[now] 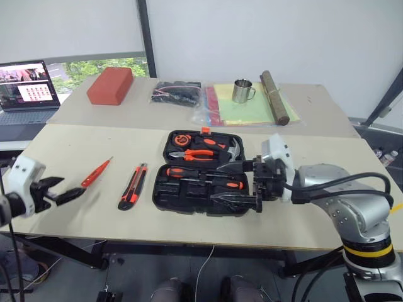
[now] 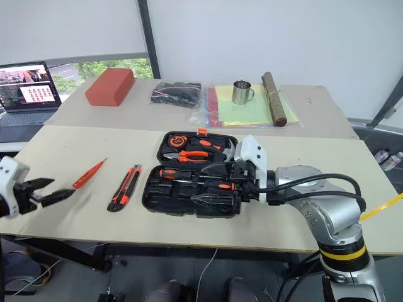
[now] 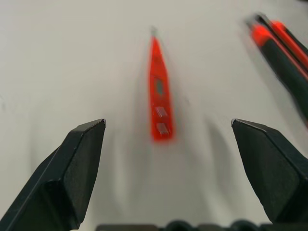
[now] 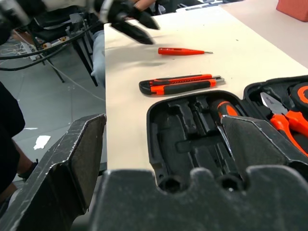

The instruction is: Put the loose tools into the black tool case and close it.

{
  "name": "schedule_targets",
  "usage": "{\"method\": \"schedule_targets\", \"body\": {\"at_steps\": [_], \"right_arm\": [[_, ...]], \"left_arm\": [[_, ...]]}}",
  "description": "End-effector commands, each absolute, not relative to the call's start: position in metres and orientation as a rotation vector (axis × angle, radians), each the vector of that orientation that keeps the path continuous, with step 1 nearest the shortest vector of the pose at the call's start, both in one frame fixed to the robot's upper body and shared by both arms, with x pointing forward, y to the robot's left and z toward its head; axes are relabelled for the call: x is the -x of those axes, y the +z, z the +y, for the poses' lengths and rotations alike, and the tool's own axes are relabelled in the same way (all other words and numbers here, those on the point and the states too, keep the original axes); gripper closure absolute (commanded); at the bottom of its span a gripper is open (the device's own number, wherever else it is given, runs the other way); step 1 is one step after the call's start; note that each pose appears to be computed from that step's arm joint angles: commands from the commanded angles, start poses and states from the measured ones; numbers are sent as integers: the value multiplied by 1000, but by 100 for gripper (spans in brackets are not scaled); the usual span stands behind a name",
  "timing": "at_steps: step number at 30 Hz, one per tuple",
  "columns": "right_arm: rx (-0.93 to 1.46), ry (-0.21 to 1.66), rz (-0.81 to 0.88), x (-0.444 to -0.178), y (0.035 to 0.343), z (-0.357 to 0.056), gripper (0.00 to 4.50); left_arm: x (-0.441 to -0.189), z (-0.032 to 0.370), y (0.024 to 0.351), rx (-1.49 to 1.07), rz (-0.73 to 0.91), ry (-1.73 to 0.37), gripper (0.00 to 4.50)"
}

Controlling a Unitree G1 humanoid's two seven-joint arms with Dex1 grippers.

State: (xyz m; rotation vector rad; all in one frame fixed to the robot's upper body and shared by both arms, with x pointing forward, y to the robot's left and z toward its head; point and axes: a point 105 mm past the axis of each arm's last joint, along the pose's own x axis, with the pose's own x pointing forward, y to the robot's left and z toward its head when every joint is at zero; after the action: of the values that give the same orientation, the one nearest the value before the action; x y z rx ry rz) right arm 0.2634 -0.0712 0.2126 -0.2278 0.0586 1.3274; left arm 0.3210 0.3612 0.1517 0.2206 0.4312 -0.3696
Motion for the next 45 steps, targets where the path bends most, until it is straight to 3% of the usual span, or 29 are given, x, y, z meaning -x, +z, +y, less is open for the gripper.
{"method": "schedule_targets", "body": {"at_steps": [1,3,4,5,14,19,21,25,28,31,35,45], "right_arm": [[267,1296,-17,-261,224,-72,4],[261,1273,-25,-260,225,-74,4],[258,1263,-28,-259,225,-74,0],[259,1251,-29,-258,225,-76,0],[268,1169,-3,-253,220,-91,0],[244,1168,59,-246,214,-101,0],[246,1157,75,-244,212,-107,0],[265,1133,106,-241,206,-114,0],[276,1127,125,-238,202,-117,0],[265,1090,116,-240,201,-118,0],[242,1062,106,-240,201,-117,0],[194,997,96,-236,197,-118,0]], "left_arm": [[-333,361,146,-257,488,-381,0],[-344,362,136,-265,538,-351,0],[-347,363,132,-270,562,-337,55],[-350,364,129,-272,579,-324,66],[-354,360,128,-198,627,-368,402],[-362,331,168,-274,494,-541,410],[-360,297,191,-377,406,-722,410],[-331,218,214,-513,310,-1143,410],[-315,181,210,-565,329,-1338,410],[-322,159,188,-695,377,-1422,410],[-348,142,167,-793,396,-1397,410],[-351,120,151,-806,432,-1502,410]]}}
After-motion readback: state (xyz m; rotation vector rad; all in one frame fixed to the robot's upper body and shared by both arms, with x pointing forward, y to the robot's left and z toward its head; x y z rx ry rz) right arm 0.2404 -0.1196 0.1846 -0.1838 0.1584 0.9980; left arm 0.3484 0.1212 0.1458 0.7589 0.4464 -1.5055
